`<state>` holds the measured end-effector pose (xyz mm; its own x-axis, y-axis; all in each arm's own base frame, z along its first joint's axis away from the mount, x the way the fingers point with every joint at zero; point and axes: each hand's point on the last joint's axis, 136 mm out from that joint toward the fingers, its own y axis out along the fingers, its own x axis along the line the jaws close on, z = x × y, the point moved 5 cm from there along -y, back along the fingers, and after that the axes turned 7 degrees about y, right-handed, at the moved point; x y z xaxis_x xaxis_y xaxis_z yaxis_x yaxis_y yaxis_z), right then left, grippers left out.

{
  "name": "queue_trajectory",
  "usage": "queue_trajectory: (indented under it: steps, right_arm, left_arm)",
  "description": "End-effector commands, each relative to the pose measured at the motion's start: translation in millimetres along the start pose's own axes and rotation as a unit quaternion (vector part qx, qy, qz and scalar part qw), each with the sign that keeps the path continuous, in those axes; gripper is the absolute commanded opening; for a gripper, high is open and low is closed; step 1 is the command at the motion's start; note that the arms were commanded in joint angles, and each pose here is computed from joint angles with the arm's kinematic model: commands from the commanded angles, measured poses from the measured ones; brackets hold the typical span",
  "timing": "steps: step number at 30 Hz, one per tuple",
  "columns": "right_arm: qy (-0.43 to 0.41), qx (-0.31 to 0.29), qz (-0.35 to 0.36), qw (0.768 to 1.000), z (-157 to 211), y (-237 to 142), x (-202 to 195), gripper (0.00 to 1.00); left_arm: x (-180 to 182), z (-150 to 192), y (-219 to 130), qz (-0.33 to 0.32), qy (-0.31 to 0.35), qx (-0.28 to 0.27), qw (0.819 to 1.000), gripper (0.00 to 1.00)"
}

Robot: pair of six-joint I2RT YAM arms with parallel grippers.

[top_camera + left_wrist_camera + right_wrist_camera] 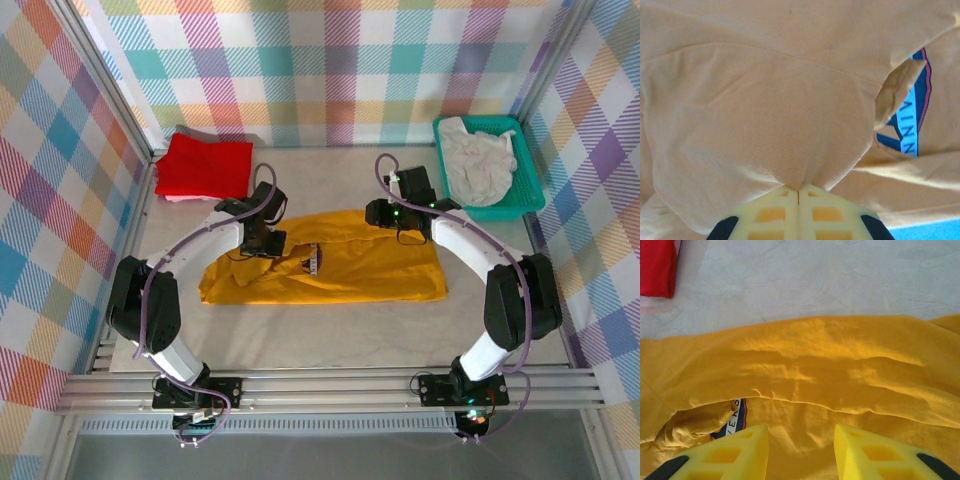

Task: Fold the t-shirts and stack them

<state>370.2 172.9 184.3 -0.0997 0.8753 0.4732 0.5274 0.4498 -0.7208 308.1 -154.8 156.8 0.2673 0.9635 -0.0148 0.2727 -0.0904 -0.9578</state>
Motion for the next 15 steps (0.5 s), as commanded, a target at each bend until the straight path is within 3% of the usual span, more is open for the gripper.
queue_trajectory:
  steps: [1,4,9,15]
  right_arm:
    - [-0.013,-0.003,-0.004,1.000,1.0,-6.7,4.1,0.39]
    - [-0.011,0.001,-0.005,1.000,1.6,-5.1,4.0,0.39]
    - [-0.008,0.003,-0.010,1.000,1.2,-4.8,5.7,0.40]
    - [-0.010,0.006,-0.002,1.000,2.3,-6.1,3.8,0.40]
  left_arm:
    - [-3.9,10.3,-13.6,0.032,0.024,0.029,0.999,0.06]
    - [-0.4,2.8,-32.9,0.033,0.021,-0.002,0.999,0.42]
    - [23.7,-7.3,-53.8,0.039,-0.039,-0.081,0.995,0.53]
    - [77.2,25.4,-13.6,0.026,-0.195,-0.060,0.979,0.56]
